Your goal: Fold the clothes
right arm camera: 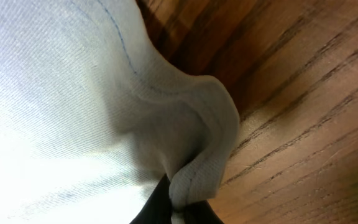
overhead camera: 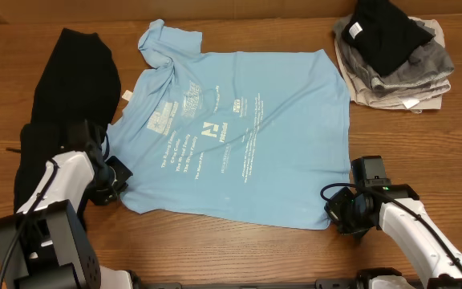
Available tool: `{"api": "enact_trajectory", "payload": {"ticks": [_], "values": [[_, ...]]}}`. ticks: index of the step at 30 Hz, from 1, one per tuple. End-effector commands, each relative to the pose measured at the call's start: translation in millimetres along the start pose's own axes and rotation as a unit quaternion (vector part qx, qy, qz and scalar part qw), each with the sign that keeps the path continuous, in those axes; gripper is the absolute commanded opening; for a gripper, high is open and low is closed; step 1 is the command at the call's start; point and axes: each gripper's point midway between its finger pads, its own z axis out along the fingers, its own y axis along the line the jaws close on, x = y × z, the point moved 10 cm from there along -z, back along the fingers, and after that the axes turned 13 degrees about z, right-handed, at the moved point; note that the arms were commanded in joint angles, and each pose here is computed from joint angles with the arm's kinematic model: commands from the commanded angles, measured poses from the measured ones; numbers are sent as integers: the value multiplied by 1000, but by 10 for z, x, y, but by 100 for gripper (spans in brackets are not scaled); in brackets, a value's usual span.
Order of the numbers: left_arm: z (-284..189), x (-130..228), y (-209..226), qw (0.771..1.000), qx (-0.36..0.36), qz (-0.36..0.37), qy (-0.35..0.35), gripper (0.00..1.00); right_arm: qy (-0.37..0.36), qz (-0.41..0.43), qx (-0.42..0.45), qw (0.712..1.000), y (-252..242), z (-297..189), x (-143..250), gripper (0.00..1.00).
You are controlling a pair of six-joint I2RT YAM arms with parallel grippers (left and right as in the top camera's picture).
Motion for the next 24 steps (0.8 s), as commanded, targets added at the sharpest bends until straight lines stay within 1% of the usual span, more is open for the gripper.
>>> {"api": "enact_trajectory", "payload": {"ticks": [1,4,7,8,9,10,11,12,13,16,18,19,20,22,24], "values": [[-372,-212,-99,996,6,80,-34,4,-12,-9,-2,1000,42,-29,-21,6],[-580,-297,-185,993,6,105,-48,4,-11,-9,-1,1000,41,-29,-21,6],[-712,-414,-331,988,14,126,-91,4,-11,-9,-1,1000,40,-29,-20,6],[-720,-440,-375,986,19,130,-105,6,-11,-9,-1,1000,40,-29,-20,6],[-722,-471,-429,983,23,136,-119,9,-11,-10,-1,1000,40,-29,-20,6],[-719,-497,-480,981,28,142,-131,16,-11,-11,-1,1000,40,-29,-20,6],[-709,-522,-533,978,31,148,-141,26,-11,-11,-1,1000,40,-29,-20,6],[-698,-555,-597,975,36,155,-154,35,-11,-11,-1,1000,40,-29,-20,6],[-685,-587,-651,972,40,160,-165,39,-11,-11,-1,1000,40,-29,-20,6],[-647,-701,-839,961,56,176,-207,44,-11,-11,-1,1000,41,-29,-21,6],[-605,-770,-963,953,67,185,-231,52,-11,-13,-1,1000,41,-29,-21,6],[-580,-795,-1020,949,70,190,-240,52,-11,-13,-1,1000,40,-29,-20,6],[-557,-808,-1053,948,72,193,-243,56,-11,-13,-1,1000,39,-29,-20,6],[-535,-805,-1062,949,71,194,-239,57,-10,-13,1,1000,35,-29,-18,6],[-568,-774,-1012,954,68,190,-220,57,-9,-12,2,1000,30,-29,-16,6]]}}
